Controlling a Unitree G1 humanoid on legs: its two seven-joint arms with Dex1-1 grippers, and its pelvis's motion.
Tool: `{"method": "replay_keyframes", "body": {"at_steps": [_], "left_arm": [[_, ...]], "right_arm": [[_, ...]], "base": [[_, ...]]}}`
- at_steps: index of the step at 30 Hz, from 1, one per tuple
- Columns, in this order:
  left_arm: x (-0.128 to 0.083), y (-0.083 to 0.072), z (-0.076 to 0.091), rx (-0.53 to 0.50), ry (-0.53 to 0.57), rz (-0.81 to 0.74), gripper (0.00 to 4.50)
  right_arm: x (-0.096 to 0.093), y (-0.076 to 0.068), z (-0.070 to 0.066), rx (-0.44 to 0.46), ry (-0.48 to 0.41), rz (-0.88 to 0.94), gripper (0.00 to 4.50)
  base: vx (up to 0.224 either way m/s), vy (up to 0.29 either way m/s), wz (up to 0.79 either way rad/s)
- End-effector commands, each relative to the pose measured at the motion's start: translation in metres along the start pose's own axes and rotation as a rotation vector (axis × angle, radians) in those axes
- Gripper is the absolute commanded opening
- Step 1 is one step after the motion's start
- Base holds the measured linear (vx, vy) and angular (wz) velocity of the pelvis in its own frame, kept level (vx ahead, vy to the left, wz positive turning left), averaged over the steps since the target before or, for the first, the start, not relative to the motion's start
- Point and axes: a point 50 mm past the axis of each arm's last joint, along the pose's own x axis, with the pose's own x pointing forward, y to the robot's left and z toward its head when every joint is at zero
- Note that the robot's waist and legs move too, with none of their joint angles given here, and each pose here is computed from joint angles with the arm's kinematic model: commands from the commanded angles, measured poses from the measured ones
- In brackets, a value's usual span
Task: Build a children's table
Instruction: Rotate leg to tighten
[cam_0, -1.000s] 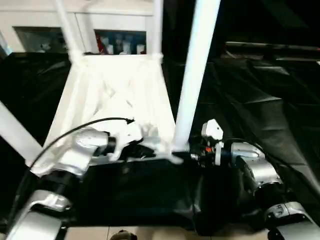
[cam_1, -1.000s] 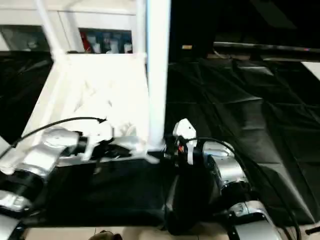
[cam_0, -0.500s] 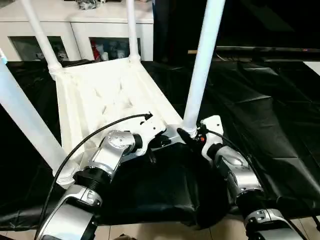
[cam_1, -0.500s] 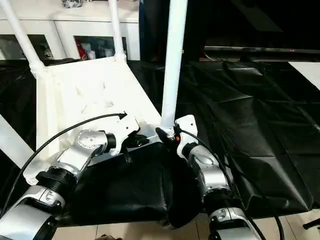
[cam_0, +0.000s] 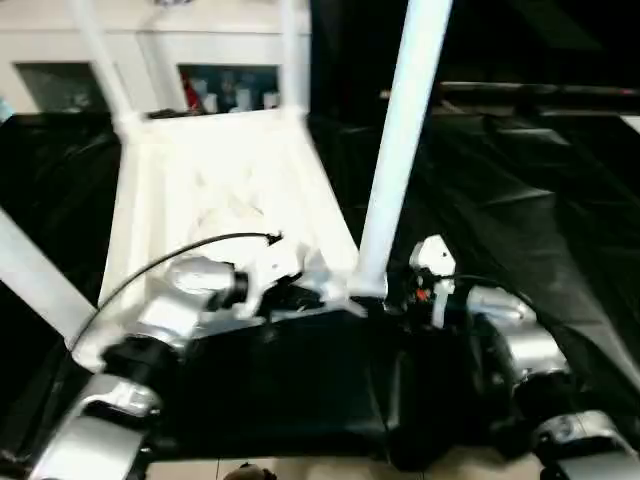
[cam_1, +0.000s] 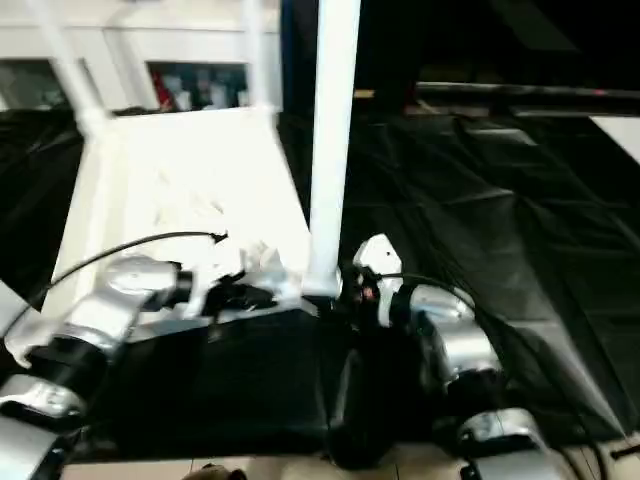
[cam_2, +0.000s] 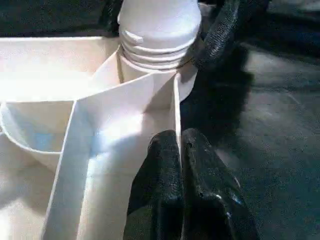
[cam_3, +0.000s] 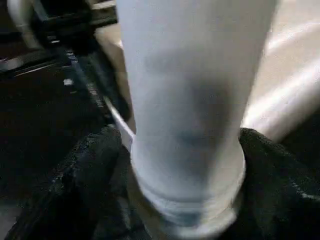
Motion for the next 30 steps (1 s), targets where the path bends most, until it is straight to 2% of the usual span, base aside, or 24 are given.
{"method": "replay_keyframes", "body": {"at_steps": [1,10,12,17,22,24,25,30], "left_arm": [[0.006,-0.011,-0.007,-0.006,0.03,-0.117,0.0],[-0.001,-0.009,-0.006,-0.012,0.032,-0.145,0.0],[0.001,-0.008,-0.005,-0.006,0.027,-0.134,0.0],[0.003,-0.008,-0.005,-0.004,0.023,-0.128,0.0],[0.008,-0.003,-0.005,-0.001,0.019,-0.054,0.0],[0.014,-0.002,-0.003,0.002,0.015,-0.016,0.0],[0.025,-0.001,-0.001,-0.01,0.009,0.038,0.0],[0.05,0.001,0.008,-0.058,-0.031,0.147,0.0]], "right_arm": [[-0.002,0.001,0.004,-0.036,0.031,0.066,3.79],[0.002,0.002,0.007,-0.024,0.023,0.115,3.64],[0.004,0.002,0.006,-0.02,0.024,0.121,3.34],[0.005,0.002,0.004,-0.01,0.025,0.099,2.9],[0.007,0.004,-0.005,0.01,0.043,0.049,2.71],[0.009,0.003,-0.012,0.025,0.058,-0.033,2.71],[0.014,0.001,-0.018,0.057,0.052,-0.166,2.71],[0.03,-0.001,-0.026,0.176,0.009,-0.407,2.7]], "base": [[0.0,0.0,0.0],[0.0,0.0,0.0],[0.0,0.0,0.0],[0.0,0.0,0.0],[0.0,0.0,0.0],[0.0,0.0,0.0],[0.0,0.0,0.0],[-0.031,0.008,-0.04]]}}
